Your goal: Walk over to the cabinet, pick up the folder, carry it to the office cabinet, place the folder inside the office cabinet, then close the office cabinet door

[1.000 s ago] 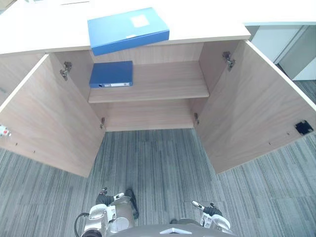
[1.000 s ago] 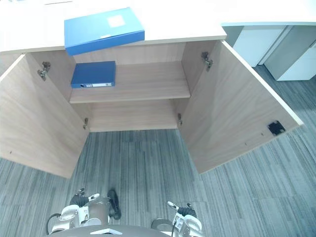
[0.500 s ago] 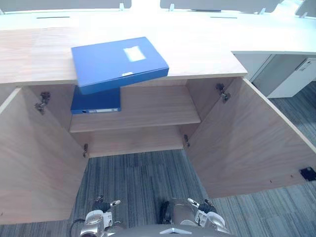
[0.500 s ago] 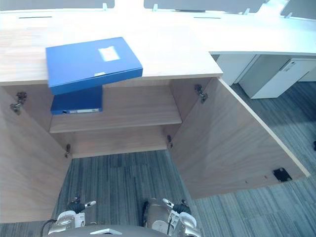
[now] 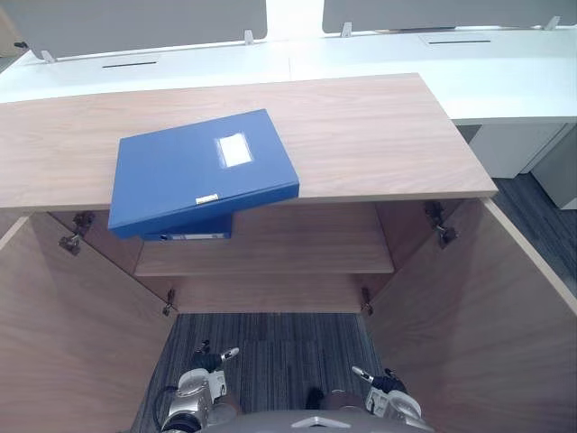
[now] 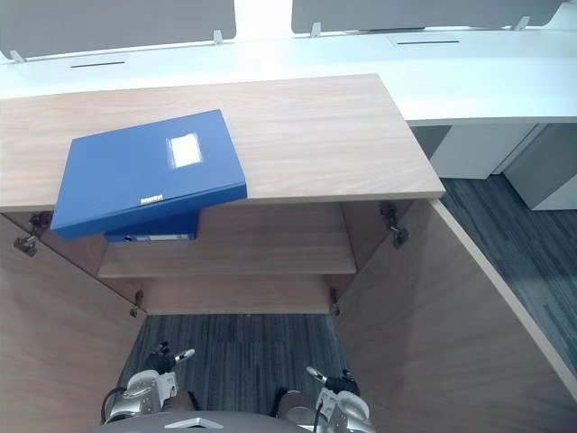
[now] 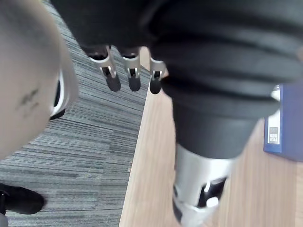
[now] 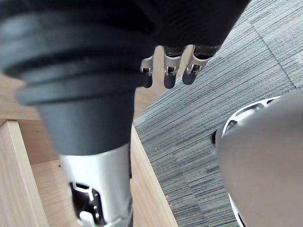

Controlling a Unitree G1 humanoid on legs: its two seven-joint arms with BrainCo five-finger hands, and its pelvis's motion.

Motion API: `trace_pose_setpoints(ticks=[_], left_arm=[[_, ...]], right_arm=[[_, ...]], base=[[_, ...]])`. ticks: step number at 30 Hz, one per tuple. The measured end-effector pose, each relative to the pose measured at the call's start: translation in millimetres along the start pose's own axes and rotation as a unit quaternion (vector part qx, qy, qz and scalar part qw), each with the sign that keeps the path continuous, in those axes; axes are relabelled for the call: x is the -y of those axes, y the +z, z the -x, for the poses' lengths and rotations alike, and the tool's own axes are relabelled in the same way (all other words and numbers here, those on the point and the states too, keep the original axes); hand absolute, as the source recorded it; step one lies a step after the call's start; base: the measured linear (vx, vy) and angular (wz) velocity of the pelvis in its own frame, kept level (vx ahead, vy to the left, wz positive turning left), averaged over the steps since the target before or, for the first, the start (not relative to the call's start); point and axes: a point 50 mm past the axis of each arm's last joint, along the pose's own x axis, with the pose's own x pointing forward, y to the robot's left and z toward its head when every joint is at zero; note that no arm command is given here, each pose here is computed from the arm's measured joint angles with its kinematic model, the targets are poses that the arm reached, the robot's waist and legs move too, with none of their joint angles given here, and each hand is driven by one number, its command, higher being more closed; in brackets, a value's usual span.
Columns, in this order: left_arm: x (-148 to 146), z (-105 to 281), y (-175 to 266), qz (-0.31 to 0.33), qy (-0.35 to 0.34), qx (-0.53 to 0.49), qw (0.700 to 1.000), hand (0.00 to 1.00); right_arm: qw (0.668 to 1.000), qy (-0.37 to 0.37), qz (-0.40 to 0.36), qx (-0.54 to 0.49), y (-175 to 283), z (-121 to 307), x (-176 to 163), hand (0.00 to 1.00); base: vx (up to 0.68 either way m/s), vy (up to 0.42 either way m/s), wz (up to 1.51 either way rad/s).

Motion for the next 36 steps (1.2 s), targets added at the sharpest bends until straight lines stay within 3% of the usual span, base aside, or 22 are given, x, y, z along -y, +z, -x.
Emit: trace_pose_setpoints(ticks=[20, 29, 36], left_arm=[[-22, 4, -18, -0.058, 0.022, -0.019, 0.998, 0.00], [-37, 30, 30, -0.037, 0.054, 0.158, 0.985, 0.00], [-44, 68, 94, -0.019, 0.071, 0.335, 0.939, 0.00]], right_arm=[[0.998, -0.019, -0.007, -0.052, -28, 5, 6, 0.00], [0.999, -0.003, 0.029, -0.023, -20, 5, 1, 0.00], [0.999, 0.011, 0.051, -0.009, -20, 8, -2, 0.00]], base=[[0.04, 0.058, 0.05], [-0.08, 0.033, 0.19], [-0.01, 0.012, 0.02]])
